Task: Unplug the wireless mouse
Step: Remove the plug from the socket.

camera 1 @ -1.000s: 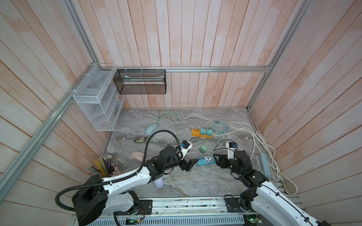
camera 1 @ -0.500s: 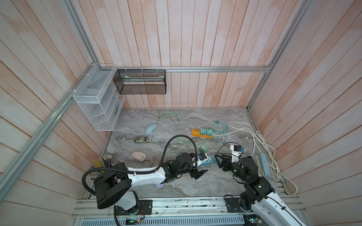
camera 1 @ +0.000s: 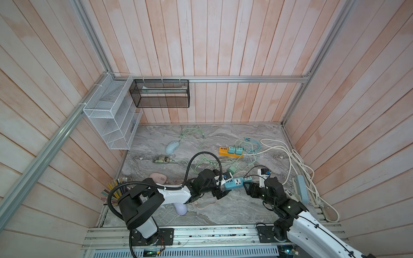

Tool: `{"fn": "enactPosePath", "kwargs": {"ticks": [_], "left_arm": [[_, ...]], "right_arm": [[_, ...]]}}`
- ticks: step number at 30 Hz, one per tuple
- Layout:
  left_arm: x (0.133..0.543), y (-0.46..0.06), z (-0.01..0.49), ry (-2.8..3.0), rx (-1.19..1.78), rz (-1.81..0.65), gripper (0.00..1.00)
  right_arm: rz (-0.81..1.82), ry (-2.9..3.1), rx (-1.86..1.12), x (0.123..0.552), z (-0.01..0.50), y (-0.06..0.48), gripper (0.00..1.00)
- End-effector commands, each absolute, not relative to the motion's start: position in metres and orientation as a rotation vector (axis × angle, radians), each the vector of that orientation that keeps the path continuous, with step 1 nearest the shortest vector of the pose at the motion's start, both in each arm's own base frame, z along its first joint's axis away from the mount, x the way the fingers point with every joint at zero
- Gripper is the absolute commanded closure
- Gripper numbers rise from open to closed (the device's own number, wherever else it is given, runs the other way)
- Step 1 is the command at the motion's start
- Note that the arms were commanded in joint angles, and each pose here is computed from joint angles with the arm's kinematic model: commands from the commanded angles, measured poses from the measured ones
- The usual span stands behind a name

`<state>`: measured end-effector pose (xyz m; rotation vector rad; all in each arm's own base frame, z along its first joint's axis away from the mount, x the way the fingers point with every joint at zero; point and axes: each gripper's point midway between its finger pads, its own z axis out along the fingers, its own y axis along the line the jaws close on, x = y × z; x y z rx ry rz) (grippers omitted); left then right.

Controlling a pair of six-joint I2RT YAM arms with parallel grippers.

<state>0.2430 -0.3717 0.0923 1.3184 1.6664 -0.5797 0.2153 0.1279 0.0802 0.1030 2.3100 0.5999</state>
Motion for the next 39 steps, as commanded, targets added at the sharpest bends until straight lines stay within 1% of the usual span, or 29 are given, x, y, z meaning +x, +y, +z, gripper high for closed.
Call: {"fn": "enactPosePath", "kwargs": {"ticks": [1, 6, 10, 18, 22, 29, 31, 39], "left_arm": [[0.237, -0.385, 0.091, 1.604, 1.422, -0.625, 0.03], [0.242, -0.394, 0.074, 1.626, 1.472, -0.636, 0.04], [0.246, -0.401, 0.067, 1.642, 1.489, -0.65, 0.09], [0.25, -0.397, 0.053, 1.708, 1.483, -0.64, 0.13], [0.255, -0.39, 0.044, 1.751, 1.458, -0.612, 0.13], [0.269, -0.371, 0.048, 1.807, 1.326, -0.56, 0.05], [0.275, -0.368, 0.047, 1.841, 1.312, -0.542, 0.04], [0.264, -0.374, 0.046, 1.811, 1.392, -0.622, 0.08]], "right_arm": [[0.512, 2.283, 0.143, 0.225, 0.089, 0.121, 0.29], [0.486, 2.261, 0.144, 0.233, 0.091, 0.12, 0.28], [0.44, 2.262, 0.117, 0.241, 0.094, 0.121, 0.3], [0.454, 2.234, 0.096, 0.253, 0.1, 0.122, 0.33], [0.457, 2.235, 0.086, 0.256, 0.1, 0.123, 0.33], [0.462, 2.239, 0.085, 0.255, 0.099, 0.123, 0.34], [0.466, 2.241, 0.082, 0.254, 0.098, 0.123, 0.34], [0.464, 2.236, 0.085, 0.255, 0.099, 0.121, 0.34]]}}
